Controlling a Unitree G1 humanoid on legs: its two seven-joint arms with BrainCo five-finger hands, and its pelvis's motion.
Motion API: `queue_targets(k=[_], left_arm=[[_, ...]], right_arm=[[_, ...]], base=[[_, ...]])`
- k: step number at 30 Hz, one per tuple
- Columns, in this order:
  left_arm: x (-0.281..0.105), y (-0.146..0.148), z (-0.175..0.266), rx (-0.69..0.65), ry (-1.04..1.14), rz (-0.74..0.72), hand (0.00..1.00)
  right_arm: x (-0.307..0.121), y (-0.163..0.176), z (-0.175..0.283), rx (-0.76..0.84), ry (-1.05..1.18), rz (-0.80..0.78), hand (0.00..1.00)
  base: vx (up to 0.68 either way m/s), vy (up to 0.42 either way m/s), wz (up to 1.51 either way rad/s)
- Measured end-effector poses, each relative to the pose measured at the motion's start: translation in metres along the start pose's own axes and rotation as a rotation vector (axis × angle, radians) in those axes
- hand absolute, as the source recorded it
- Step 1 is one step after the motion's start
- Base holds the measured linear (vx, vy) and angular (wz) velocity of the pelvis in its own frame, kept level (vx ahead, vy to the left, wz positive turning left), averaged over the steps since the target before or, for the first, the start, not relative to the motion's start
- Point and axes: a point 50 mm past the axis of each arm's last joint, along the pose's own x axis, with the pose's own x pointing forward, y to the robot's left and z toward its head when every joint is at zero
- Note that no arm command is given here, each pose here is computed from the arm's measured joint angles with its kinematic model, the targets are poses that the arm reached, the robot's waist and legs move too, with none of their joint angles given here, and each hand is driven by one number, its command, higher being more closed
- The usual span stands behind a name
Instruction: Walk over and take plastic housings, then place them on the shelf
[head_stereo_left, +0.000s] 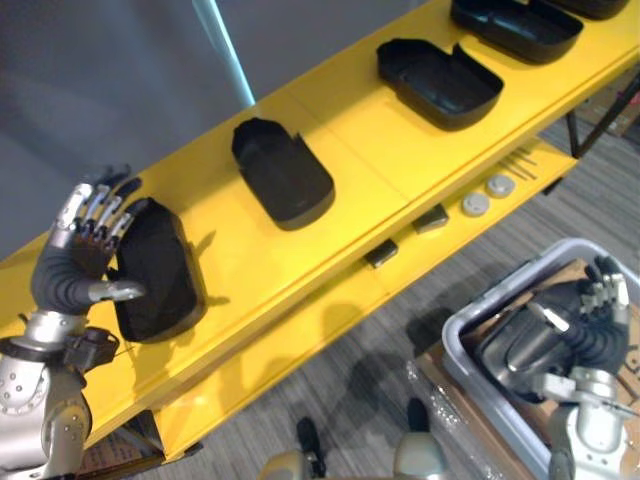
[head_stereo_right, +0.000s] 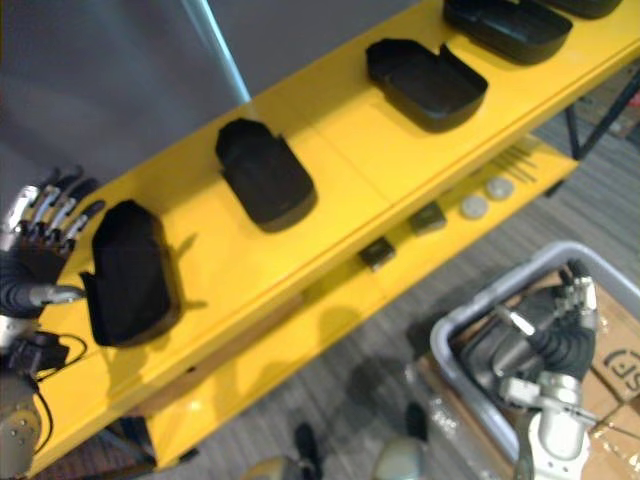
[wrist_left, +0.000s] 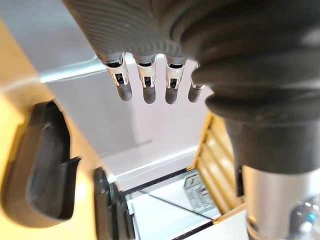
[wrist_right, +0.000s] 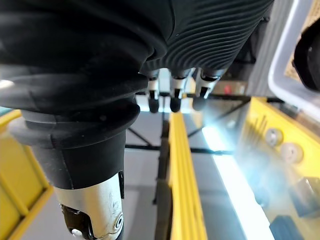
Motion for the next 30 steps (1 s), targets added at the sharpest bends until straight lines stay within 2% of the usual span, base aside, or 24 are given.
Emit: queue_targets(k=[3, 9, 14, 18, 22, 30], left_arm=[[-0.003, -0.012, 0.003, 0.007, 0.035, -0.114, 0.00], [-0.033, -0.018, -0.026, 0.011, 0.395, -0.159, 0.00], [-0.050, -0.014, -0.039, -0.049, 0.594, -0.178, 0.00], [-0.057, -0.007, -0.048, -0.023, 0.728, -0.185, 0.00], [-0.068, -0.002, -0.059, -0.055, 0.851, -0.193, 0.00], [-0.063, 0.013, -0.070, -0.015, 0.963, -0.229, 0.00]], right_arm=[[0.000, 0.001, 0.001, -0.008, -0.005, 0.005, 0.00], [0.004, -0.001, 0.003, -0.025, -0.010, 0.019, 0.00], [0.006, -0.005, 0.005, -0.035, -0.010, 0.027, 0.00], [0.007, -0.007, 0.006, -0.030, -0.009, 0.029, 0.00], [0.009, -0.009, 0.006, -0.040, -0.008, 0.033, 0.00], [0.016, -0.008, 0.007, -0.056, -0.019, 0.057, 0.00]], base=[[0.00, 0.000, 0.00], [0.00, 0.000, 0.02], [-0.02, 0.002, 0.07], [-0.01, 0.001, 0.07], [0.00, 0.000, 0.00], [0.00, 0.001, -0.01]])
